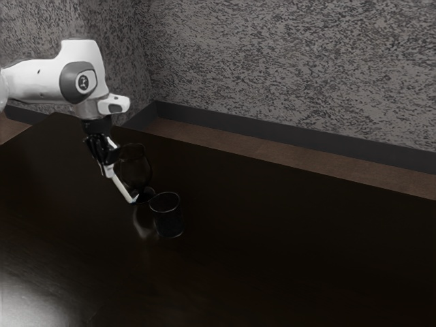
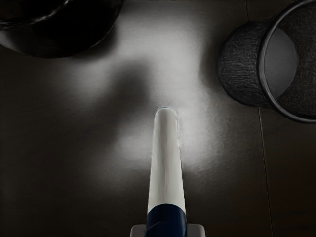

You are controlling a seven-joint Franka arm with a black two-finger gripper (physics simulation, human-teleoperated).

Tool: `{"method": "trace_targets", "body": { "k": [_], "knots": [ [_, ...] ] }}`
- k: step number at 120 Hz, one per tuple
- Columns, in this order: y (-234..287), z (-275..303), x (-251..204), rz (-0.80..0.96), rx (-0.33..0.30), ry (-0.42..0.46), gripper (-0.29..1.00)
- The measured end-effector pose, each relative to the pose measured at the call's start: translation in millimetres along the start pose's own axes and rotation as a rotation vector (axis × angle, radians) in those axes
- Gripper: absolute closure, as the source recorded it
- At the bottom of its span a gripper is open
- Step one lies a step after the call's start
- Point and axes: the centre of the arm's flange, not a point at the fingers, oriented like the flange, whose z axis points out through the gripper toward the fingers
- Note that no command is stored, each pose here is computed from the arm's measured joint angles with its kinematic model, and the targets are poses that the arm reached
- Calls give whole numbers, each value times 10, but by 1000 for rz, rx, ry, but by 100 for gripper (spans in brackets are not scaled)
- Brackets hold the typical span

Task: Take the marker out of the pen holder and place it to the left of the pen holder.

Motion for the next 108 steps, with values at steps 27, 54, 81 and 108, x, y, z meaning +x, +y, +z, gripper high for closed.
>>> {"method": "trace_targets", "body": {
  "k": [27, 54, 81, 108],
  "knots": [
    [-879, 239, -118, -166, -78, 52, 79],
    [-1568, 572, -200, -286, -149, 103, 66],
    [-1821, 547, -410, -323, -177, 146, 24],
    [-642, -701, -611, -109, -72, 248, 8]
  ]
}}
